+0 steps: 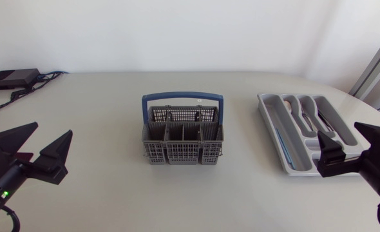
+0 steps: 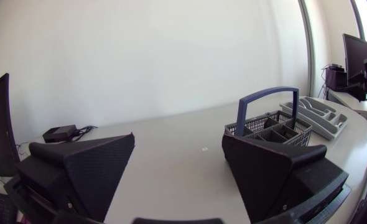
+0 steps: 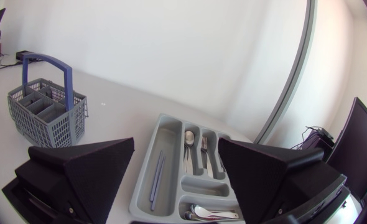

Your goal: Sort the cutlery from the basket into the organizer compartments.

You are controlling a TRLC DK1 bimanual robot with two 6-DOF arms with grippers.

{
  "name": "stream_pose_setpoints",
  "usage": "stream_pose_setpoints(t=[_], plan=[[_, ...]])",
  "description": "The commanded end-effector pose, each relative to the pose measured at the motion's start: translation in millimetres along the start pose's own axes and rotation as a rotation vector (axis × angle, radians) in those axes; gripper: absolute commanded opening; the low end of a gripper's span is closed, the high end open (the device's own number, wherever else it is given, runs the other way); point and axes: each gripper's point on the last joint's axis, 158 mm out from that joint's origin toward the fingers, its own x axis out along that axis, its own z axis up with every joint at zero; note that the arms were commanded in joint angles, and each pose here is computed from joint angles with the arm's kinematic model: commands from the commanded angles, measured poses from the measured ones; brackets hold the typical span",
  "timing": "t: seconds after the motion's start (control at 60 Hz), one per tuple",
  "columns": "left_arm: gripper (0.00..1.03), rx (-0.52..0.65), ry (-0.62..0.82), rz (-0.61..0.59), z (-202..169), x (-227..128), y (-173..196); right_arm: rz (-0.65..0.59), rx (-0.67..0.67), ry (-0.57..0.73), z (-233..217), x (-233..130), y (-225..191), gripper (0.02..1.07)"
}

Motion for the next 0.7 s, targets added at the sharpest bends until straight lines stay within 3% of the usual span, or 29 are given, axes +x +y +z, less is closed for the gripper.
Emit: stream_pose_setpoints(t=[0.0, 0.383, 0.683], plan=[[0.99, -0.048, -0.001, 0.023, -13, -1, 2, -0.001, 0.061, -0.016, -9, -1, 5, 1.03], [0.99, -0.152, -0.047, 0.130, -45, -8, 16, 0.002, 0.218, -0.115, -22, -10, 15, 1.03], [0.99, -0.152, -0.047, 0.130, -45, -8, 16, 0.010, 0.301, -0.167, -29, -11, 20, 1.03]])
